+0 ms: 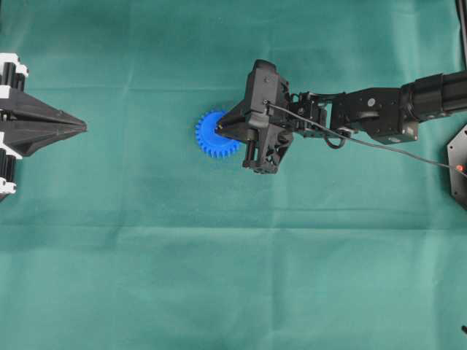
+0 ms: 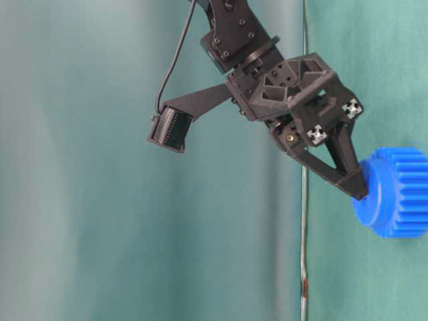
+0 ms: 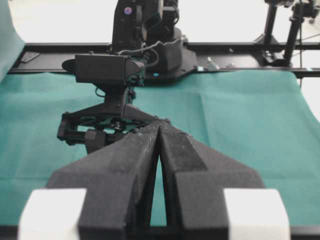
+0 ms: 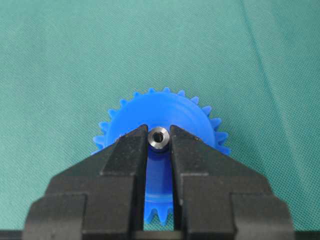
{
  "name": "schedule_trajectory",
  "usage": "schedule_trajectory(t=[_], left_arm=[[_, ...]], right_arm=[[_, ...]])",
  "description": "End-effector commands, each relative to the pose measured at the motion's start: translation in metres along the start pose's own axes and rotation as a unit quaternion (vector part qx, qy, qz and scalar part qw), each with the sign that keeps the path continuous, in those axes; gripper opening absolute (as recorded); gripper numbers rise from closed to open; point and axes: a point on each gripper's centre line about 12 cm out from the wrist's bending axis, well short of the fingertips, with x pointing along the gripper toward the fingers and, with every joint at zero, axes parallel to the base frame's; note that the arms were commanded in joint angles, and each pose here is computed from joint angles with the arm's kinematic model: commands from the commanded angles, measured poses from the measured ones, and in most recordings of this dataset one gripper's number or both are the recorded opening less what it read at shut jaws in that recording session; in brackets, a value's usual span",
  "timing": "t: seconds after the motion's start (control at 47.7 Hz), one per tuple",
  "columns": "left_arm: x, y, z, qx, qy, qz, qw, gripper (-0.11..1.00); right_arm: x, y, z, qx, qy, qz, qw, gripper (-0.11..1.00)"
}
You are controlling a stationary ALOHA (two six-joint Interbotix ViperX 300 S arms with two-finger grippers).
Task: Insert the shaft placed at a random location into the center hole of the medium gear at another random location.
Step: 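Lower the shaft into the gear's center hole with the right gripper, then open the right gripper and raise it away from the gear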
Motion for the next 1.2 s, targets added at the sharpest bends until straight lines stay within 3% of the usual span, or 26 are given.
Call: schedule_trajectory(t=[0.0, 0.441, 0.504, 0.65, 0.713, 0.902, 1.175], left_arm=[[0.002, 0.0, 0.007, 0.002, -0.008, -0.001, 1.0, 0.0], [0.002, 0.0, 0.007, 0.002, -0.008, -0.001, 1.0, 0.0], [0.002, 0.0, 0.007, 0.002, -0.008, -0.001, 1.0, 0.0], [0.002, 0.0, 0.007, 0.002, -0.008, -0.001, 1.0, 0.0], [0.002, 0.0, 0.007, 0.002, -0.008, -0.001, 1.0, 0.0], [0.002, 0.0, 0.008, 0.002, -0.009, -0.001, 1.0, 0.0], [0.002, 0.0, 0.008, 0.002, -0.011, -0.001, 0.9999, 0.0]], right_arm=[[-0.001, 0.002, 0.014, -0.001, -0.022, 0.002, 0.9998, 0.13], [-0.001, 0.002, 0.014, 0.0, -0.022, 0.002, 0.9998, 0.17], [-0.001, 0.002, 0.015, 0.0, -0.023, 0.002, 0.9997, 0.31], [-0.004, 0.002, 0.023, 0.001, -0.032, 0.002, 0.9995, 0.76], [-0.008, 0.003, 0.028, 0.001, -0.039, 0.002, 0.9992, 0.86], [-0.025, 0.003, 0.045, -0.001, -0.056, 0.003, 0.9984, 0.79], [-0.054, 0.004, 0.065, -0.004, -0.063, 0.005, 0.998, 0.79]])
